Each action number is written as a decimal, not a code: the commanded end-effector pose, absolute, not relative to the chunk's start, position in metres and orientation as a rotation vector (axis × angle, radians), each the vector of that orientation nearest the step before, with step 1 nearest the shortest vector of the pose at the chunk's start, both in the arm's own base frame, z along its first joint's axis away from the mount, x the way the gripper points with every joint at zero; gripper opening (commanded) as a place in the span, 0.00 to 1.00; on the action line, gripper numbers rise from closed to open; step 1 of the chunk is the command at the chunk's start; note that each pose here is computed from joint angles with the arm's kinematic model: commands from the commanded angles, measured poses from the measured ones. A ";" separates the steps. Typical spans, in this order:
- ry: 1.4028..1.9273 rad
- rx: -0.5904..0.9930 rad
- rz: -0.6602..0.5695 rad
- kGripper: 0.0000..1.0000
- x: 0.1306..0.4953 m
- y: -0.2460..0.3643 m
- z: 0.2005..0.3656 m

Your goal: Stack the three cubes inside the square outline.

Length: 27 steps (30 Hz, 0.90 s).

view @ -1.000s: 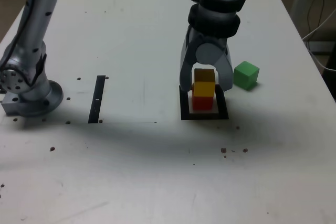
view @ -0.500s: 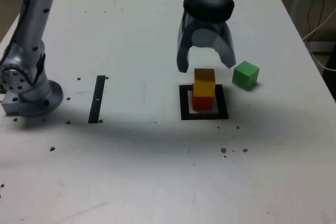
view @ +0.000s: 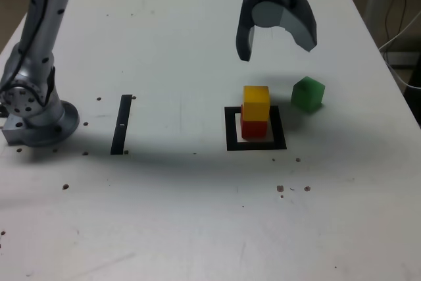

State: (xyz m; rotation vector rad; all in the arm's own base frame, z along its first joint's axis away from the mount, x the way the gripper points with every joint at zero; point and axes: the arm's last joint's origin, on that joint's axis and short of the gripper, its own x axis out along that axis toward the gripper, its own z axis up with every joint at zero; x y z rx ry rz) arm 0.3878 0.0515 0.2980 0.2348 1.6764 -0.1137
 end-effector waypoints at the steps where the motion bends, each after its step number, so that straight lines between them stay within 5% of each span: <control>1: 1.668 0.266 -0.142 1.00 0.398 0.056 0.298; 19: 1.695 0.367 -0.281 0.99 0.448 0.059 0.260; 27: 1.679 0.409 -0.323 0.99 0.453 0.057 0.258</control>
